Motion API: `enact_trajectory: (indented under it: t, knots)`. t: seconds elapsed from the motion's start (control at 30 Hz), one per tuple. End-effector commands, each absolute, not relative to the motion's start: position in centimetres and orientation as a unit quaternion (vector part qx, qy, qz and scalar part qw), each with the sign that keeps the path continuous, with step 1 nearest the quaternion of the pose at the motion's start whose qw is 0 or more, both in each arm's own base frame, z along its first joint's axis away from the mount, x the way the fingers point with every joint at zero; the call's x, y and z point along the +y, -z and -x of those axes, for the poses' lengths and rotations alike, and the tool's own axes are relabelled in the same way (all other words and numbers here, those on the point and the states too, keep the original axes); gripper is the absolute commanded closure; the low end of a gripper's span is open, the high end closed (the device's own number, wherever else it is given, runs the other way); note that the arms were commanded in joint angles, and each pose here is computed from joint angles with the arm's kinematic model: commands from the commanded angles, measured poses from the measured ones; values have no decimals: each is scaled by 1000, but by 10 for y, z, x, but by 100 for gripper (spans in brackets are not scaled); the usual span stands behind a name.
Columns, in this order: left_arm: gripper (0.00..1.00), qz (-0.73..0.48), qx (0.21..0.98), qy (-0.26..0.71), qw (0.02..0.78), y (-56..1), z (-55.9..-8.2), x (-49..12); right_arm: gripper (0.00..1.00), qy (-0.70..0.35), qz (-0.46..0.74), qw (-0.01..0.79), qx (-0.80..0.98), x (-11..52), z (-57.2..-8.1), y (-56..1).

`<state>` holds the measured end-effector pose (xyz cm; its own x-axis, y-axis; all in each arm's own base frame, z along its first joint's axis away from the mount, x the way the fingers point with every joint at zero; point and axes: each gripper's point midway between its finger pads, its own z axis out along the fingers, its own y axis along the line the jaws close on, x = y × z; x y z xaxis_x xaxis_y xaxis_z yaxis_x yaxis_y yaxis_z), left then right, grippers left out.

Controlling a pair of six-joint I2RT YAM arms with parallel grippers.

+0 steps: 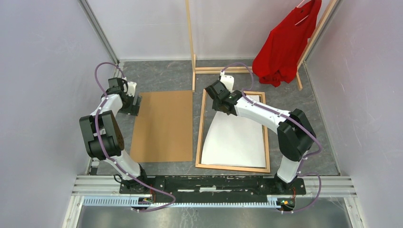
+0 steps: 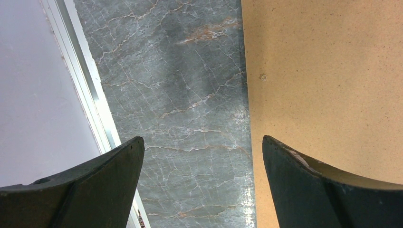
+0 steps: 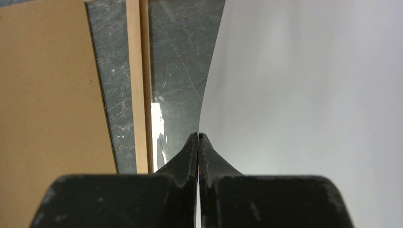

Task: Put the photo into the frame
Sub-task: Turn over the photo from the photo frame.

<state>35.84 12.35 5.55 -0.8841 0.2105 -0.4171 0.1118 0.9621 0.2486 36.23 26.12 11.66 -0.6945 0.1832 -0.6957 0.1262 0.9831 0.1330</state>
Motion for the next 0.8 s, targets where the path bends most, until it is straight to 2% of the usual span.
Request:
enact_trajectory:
  t: [0.0,0.37,0.6,0.77]
  knots:
    - [0,-78,957,-118,252,-74,-371,125,100,-65,-38,375,924,280,-363,-119]
    - [0,-79,958,-116,251,-75,-370,124,100,-30,-65,394,916,263,-366,-123]
    - [0,-80,958,-113,252,-74,-371,123,100,17,-81,377,923,246,-359,-109]
    - [0,-81,959,-111,248,-71,-368,122,100,11,-103,394,913,242,-361,-115]
